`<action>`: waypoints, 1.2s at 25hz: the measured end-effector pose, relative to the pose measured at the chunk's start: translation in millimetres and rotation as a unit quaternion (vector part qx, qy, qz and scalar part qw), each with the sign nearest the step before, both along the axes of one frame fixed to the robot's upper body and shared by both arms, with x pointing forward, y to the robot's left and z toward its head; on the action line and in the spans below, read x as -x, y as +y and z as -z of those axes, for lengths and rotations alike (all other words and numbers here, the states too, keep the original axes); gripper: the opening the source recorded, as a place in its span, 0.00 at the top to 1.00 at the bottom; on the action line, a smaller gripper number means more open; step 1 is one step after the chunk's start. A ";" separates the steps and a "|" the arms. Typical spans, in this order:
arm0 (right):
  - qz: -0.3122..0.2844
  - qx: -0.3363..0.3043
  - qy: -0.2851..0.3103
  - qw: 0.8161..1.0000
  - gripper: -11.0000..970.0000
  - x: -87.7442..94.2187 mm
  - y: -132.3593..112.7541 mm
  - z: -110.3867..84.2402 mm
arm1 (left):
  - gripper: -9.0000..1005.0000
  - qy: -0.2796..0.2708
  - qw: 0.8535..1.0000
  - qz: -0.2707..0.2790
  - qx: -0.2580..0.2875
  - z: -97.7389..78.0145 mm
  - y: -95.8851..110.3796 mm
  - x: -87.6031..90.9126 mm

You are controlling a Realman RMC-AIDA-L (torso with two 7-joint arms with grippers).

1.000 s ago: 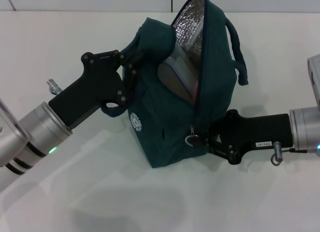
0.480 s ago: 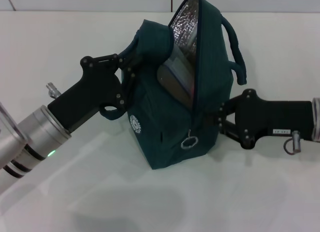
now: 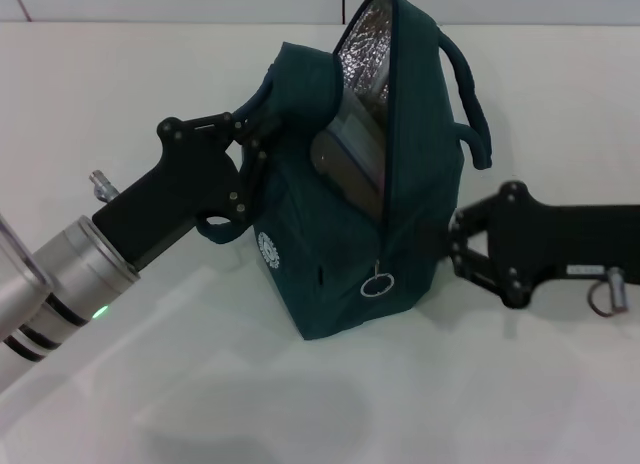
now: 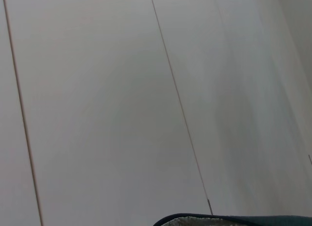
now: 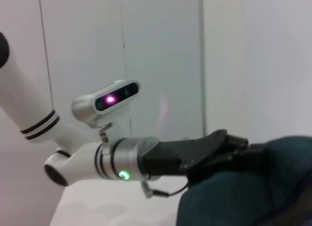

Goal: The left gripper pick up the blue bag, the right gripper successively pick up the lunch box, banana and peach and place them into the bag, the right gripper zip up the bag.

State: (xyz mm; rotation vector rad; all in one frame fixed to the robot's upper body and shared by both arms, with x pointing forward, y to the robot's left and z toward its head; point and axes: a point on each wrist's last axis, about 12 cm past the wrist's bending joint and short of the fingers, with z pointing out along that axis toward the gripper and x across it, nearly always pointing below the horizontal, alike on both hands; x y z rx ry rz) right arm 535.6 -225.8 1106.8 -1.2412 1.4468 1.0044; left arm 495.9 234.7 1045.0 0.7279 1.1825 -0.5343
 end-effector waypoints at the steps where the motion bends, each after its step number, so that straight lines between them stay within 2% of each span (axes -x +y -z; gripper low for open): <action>1: -0.004 0.008 0.009 1.000 0.97 0.2 -2.4 0.1 | 0.94 0.000 1.000 0.000 0.000 0.1 0.0 0.1; 6: -0.005 0.073 0.058 0.996 0.93 -1.5 1.1 13.2 | 0.94 -0.001 1.000 0.001 0.000 -0.4 -0.5 -0.6; 11: 0.011 0.107 0.052 0.993 0.76 -8.2 19.1 24.3 | 0.94 -0.004 1.000 0.004 -0.001 -2.2 -1.7 -3.0; 17: 0.000 0.118 0.050 0.992 0.52 -17.0 33.7 24.0 | 0.94 -0.008 1.000 0.004 -0.001 -3.6 -1.3 -4.6; 28: -0.031 0.132 0.068 0.988 0.52 -18.5 50.9 24.7 | 0.94 -0.008 1.000 0.002 0.001 -3.7 -1.5 -4.8; 30: -0.031 0.135 0.069 0.988 0.55 -19.3 53.0 24.8 | 0.94 -0.008 1.000 0.004 0.001 -4.1 -2.4 -5.4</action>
